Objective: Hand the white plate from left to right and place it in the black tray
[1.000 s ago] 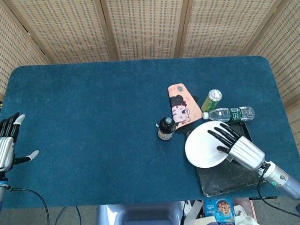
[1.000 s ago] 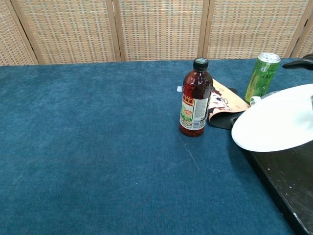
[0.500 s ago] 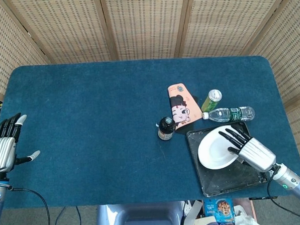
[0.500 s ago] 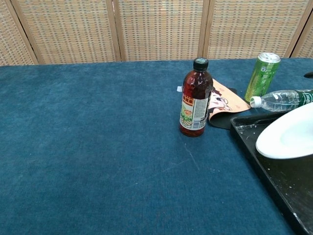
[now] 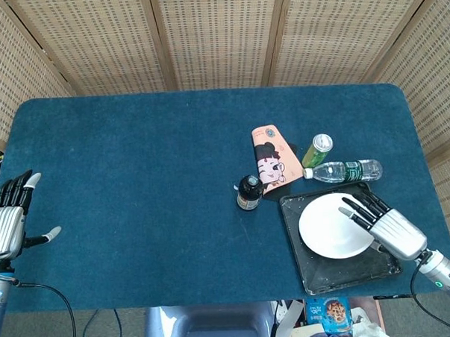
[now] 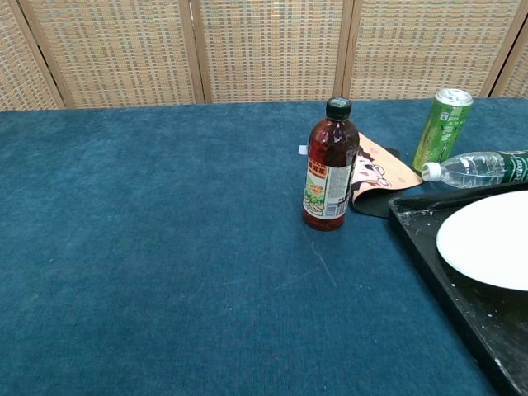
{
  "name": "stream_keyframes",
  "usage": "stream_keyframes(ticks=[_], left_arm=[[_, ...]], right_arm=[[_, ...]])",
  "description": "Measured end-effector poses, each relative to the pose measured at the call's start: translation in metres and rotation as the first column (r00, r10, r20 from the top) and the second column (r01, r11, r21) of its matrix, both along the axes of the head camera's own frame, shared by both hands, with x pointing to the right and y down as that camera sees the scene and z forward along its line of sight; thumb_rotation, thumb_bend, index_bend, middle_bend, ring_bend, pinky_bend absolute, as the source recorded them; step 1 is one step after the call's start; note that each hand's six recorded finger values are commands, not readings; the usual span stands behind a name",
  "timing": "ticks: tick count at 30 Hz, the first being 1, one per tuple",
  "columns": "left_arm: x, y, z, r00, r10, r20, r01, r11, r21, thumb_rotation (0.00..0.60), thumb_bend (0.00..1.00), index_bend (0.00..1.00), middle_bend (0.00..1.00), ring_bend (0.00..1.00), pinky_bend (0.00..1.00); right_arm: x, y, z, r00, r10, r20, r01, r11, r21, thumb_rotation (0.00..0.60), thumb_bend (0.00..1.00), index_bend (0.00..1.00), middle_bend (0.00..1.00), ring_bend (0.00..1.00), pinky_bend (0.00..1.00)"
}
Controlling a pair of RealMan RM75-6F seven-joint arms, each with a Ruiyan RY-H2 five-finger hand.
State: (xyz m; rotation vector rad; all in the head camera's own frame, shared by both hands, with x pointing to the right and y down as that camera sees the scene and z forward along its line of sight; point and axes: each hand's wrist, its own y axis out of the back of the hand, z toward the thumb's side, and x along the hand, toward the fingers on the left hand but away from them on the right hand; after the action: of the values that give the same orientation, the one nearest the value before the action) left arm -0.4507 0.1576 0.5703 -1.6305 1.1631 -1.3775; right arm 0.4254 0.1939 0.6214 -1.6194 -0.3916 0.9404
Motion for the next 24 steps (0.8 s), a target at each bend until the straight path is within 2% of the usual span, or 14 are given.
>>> stream_keyframes(ticks=[4, 10, 14, 17, 20, 24], left_arm=[[-0.001, 0.003, -0.002, 1.000, 0.000, 0.002, 0.000, 1.000, 0.004, 0.600, 0.00, 0.00, 0.00, 0.00, 0.00], [-0.002, 0.013, -0.008, 1.000, 0.003, 0.000, -0.003, 1.000, 0.005, 0.600, 0.00, 0.00, 0.00, 0.00, 0.00], [-0.002, 0.018, -0.012, 1.000, 0.009, -0.001, -0.009, 1.000, 0.009, 0.600, 0.00, 0.00, 0.00, 0.00, 0.00], [-0.002, 0.023, -0.016, 1.000, 0.017, -0.003, -0.017, 1.000, 0.018, 0.600, 0.00, 0.00, 0.00, 0.00, 0.00], [-0.002, 0.029, -0.021, 1.000, 0.026, -0.003, -0.026, 0.999, 0.034, 0.600, 0.00, 0.00, 0.00, 0.00, 0.00], [-0.002, 0.035, -0.024, 0.999, 0.036, 0.031, -0.038, 0.998, 0.059, 0.600, 0.00, 0.00, 0.00, 0.00, 0.00]], right_arm=[[0.009, 0.001, -0.011, 0.999, 0.044, -0.012, -0.044, 0.999, 0.019, 0.600, 0.00, 0.00, 0.00, 0.00, 0.00], [0.022, 0.010, -0.025, 0.985, 0.157, -0.067, -0.158, 0.987, -0.005, 0.600, 0.00, 0.00, 0.00, 0.00, 0.00], [0.024, 0.017, -0.034, 0.967, 0.220, -0.131, -0.224, 0.974, -0.017, 0.600, 0.00, 0.00, 0.00, 0.00, 0.00], [0.026, 0.022, -0.042, 0.942, 0.265, -0.206, -0.272, 0.962, -0.007, 0.600, 0.00, 0.00, 0.00, 0.00, 0.00], [0.027, 0.026, -0.050, 0.907, 0.343, -0.244, -0.352, 0.936, 0.006, 0.600, 0.00, 0.00, 0.00, 0.00, 0.00], [0.032, 0.025, -0.062, 0.851, 0.482, -0.208, -0.481, 0.875, 0.055, 0.600, 0.00, 0.00, 0.00, 0.00, 0.00]])
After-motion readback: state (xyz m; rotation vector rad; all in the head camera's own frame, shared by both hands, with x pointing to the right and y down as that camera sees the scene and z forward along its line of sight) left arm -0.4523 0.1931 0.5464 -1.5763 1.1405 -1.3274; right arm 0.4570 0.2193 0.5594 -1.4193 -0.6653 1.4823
